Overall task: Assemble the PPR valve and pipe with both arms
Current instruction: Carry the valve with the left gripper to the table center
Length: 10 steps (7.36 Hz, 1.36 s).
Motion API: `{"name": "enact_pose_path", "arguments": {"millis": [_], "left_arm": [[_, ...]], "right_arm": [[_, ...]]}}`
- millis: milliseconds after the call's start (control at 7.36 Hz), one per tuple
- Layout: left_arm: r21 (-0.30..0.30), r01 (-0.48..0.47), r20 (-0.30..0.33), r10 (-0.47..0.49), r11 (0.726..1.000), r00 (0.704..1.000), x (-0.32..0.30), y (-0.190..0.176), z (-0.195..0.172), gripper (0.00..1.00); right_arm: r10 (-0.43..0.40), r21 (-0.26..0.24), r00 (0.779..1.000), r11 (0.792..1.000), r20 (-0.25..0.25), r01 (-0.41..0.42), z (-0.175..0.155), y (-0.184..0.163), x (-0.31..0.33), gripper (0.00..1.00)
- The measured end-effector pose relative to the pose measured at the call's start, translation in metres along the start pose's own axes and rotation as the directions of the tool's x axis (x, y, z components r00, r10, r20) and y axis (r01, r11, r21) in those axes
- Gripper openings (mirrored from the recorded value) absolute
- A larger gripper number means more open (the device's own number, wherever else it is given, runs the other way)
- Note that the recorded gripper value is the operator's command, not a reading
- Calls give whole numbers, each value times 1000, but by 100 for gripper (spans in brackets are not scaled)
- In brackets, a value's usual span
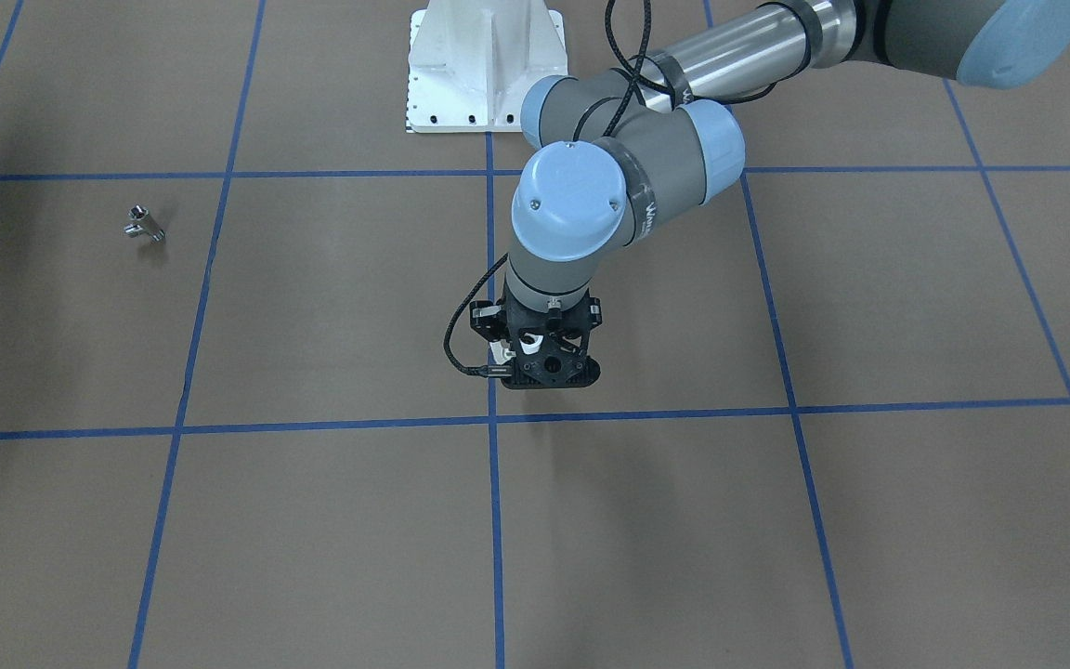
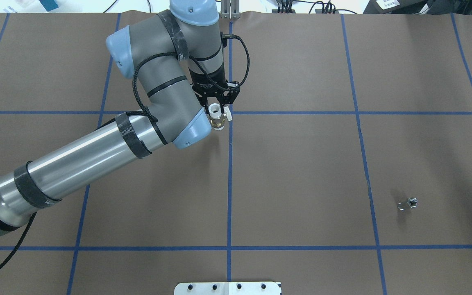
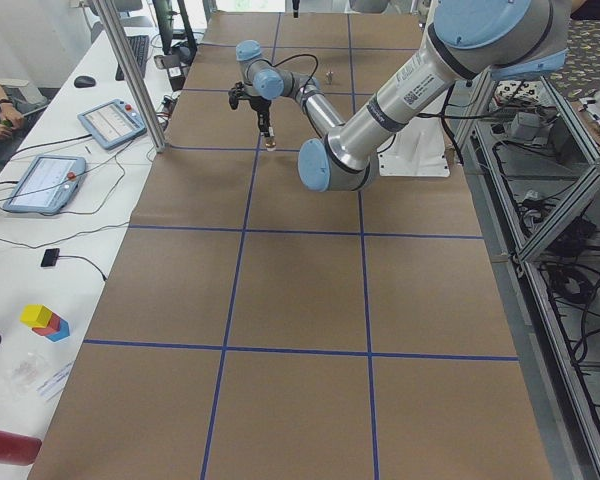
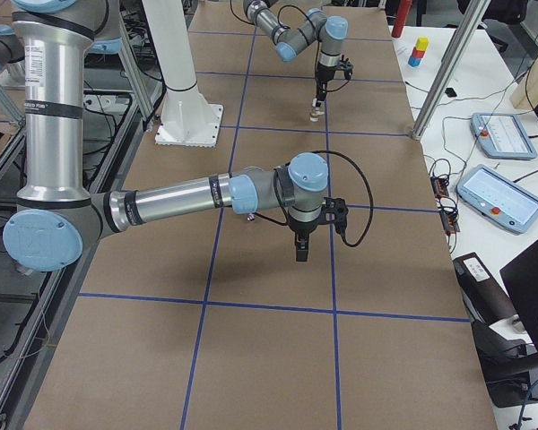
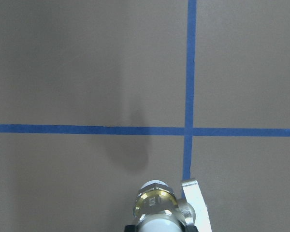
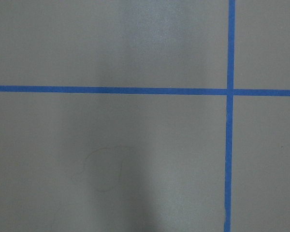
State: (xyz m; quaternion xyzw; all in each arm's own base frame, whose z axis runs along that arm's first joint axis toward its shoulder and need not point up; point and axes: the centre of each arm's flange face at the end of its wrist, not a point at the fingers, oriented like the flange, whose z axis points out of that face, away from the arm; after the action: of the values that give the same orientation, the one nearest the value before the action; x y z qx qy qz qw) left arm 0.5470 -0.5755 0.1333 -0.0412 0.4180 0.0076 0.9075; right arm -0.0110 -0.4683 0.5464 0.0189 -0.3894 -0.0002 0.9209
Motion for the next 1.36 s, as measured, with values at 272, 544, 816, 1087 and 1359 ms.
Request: {"name": "enact_pose_path", "arguments": {"millis": [272, 544, 816, 1087, 1359], "left_arm": [[-11, -6, 2, 6, 1000, 1000, 6, 4, 6, 0], [-20, -20, -2, 20, 1000, 1000, 18, 13, 9, 0], [-30, -30, -2, 30, 999, 1000, 26, 20, 15, 0], [-31, -42, -8, 42, 999, 999, 27, 21, 26, 0], [-31, -45, -10, 45, 998, 999, 27, 20, 31, 0]], "right_arm": [[0, 0, 1000, 1000, 0, 0, 0, 1, 0, 100], [0, 1, 1000, 1000, 0, 0, -1, 2, 0, 100], [-1, 1, 1000, 1000, 1, 1, -1, 3, 0, 100], [-2, 1, 1000, 1000, 2, 2, -2, 3, -1, 100], [-3, 2, 1000, 1000, 2, 3, -2, 4, -1, 100]]}}
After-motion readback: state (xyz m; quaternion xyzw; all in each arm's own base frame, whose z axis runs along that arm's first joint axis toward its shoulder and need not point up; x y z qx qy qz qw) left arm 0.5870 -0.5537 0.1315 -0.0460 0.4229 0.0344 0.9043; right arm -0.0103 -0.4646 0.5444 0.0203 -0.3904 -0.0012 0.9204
